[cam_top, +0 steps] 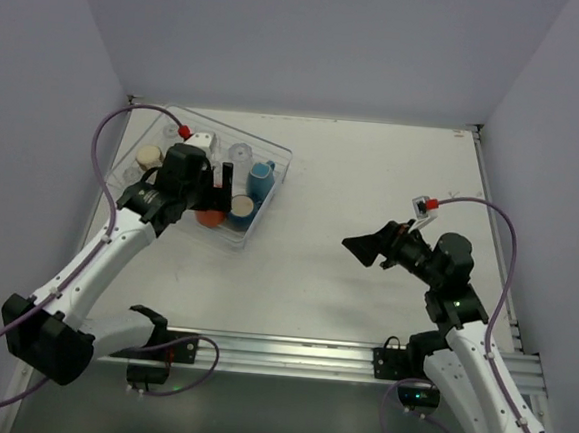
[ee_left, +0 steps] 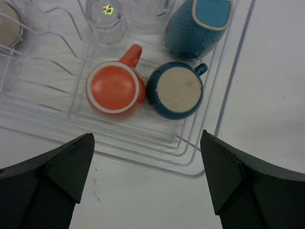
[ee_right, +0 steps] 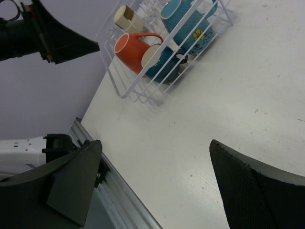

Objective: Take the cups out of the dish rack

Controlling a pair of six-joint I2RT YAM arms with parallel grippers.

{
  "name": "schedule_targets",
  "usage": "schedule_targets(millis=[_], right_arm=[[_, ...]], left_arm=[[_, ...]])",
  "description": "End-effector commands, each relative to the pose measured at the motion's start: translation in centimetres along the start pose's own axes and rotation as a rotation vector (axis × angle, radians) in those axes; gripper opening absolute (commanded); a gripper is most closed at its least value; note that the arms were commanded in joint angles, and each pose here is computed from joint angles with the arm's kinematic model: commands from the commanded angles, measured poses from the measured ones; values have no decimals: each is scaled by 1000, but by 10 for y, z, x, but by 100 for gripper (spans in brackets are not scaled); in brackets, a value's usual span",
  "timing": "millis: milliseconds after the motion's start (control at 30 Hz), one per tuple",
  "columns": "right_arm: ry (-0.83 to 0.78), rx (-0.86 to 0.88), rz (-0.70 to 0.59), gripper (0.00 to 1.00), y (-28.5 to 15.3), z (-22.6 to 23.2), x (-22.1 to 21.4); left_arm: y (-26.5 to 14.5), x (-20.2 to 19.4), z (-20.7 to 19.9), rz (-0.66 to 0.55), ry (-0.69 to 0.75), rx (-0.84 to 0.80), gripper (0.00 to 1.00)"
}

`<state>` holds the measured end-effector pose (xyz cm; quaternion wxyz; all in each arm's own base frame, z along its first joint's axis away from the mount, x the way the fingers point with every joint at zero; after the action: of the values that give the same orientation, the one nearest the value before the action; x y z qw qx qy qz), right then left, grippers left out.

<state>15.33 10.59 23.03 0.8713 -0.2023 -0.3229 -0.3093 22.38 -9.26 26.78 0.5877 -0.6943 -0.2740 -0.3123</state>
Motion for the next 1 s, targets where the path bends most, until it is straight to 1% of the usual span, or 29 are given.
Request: schedule_targets(millis=[0, 100, 200, 300, 400, 467, 533, 633, 733, 800, 900, 967], right_arm=[[-60, 26, -64, 98, 7, 4, 8], [-54, 46, -52, 98, 8, 4, 4], [-53, 62, -33, 98, 7, 4, 1], [-64, 81, -27, 98, 6, 7, 1], [-79, 88, -32, 98, 4, 10, 3], [-79, 95, -30, 98, 3, 10, 3], [-78, 105, -23, 98, 3, 11, 1], [-78, 110, -17, 98, 4, 10, 0], [-78, 110, -14, 98, 4, 10, 0], [-79, 113, -16, 98, 4, 11, 1], [-73, 117, -19, 97, 4, 12, 1], [-68, 116, -16, 97, 4, 11, 0]], left_arm=[[12, 28, 4, -117, 0, 145, 100], [31, 27, 6, -105, -1, 207, 100], [42, 30, 8, -111, -1, 263, 100], [62, 26, 9, -80, 23, 297, 100], [80, 19, 7, -22, 42, 285, 100], [88, 17, 11, -8, 41, 306, 100], [98, 13, 16, 34, 27, 281, 100], [104, 11, 21, 50, 8, 274, 100], [106, 11, 21, 39, 3, 264, 100], [113, 7, 23, 65, 5, 260, 100], [120, 0, 24, 107, -1, 246, 98], [121, -2, 26, 118, -9, 242, 95]])
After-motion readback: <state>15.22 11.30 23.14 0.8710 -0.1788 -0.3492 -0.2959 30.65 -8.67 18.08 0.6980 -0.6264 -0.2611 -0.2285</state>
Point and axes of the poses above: each gripper's point midway between its finger pads, its own y axis out along the fingers, its own z axis along the line the jaws close on, x = y × z, the point moved 9 cm from there along -y, back along the fingers, and after that the axes turned 2 degrees about y, right-handed, at the moved point
